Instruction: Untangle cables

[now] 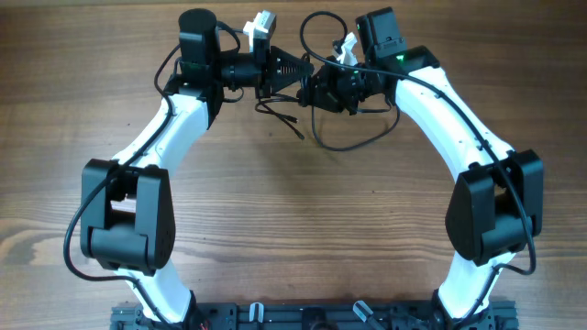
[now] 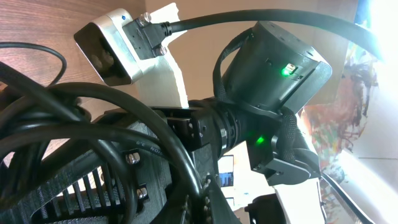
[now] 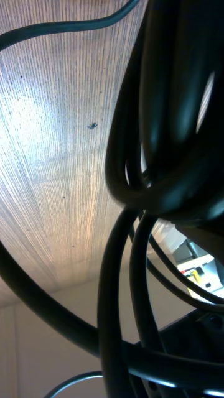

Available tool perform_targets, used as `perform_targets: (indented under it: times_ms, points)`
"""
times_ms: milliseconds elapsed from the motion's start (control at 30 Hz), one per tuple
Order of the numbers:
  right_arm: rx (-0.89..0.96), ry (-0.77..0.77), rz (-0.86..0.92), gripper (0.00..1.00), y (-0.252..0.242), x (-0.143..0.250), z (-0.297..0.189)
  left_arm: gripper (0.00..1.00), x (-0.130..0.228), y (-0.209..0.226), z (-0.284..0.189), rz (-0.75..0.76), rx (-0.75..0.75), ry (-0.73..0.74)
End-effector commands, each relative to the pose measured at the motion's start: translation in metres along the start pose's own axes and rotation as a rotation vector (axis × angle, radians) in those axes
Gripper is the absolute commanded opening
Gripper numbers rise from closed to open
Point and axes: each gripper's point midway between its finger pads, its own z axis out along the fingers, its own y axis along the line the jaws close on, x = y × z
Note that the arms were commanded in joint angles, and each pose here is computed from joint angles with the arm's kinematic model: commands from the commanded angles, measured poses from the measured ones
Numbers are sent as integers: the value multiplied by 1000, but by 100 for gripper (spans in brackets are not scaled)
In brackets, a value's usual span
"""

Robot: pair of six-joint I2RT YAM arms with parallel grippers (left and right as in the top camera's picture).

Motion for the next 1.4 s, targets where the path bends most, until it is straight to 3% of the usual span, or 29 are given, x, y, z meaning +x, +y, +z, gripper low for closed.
perform_targets:
  times_ms: [0,200,367,567,800,900,967,1133,1267,1367]
  points:
    - [-15,31,-21,5,0,4,5,4,0,-7,2,54,6,3]
    - [-41,-19,-79,5,-9,-13,-36,4,3,19,0,84,-58,-13]
    - [-162,-61,-155,4,10,-15,-93,4,20,125,-29,-161,-530,-149]
    - [-459,1,-224,4,52,-15,-131,4,39,136,-34,-212,-586,-101]
    - [-599,19,-320,4,87,-20,-156,4,46,135,-23,-203,-588,-71]
    - [-408,-82,-215,5,47,-34,-131,4,40,131,-20,-166,-560,-78]
    - [-196,-136,-110,5,3,-39,-118,4,29,106,-7,-60,-425,-60]
    - [-49,-96,-93,18,-25,-22,-105,4,4,34,11,210,-129,-30]
    - [17,-76,-129,29,-23,-12,-85,4,3,32,11,208,-120,-32]
    - [47,-79,-96,29,-26,-16,-69,4,4,31,11,208,-117,-29]
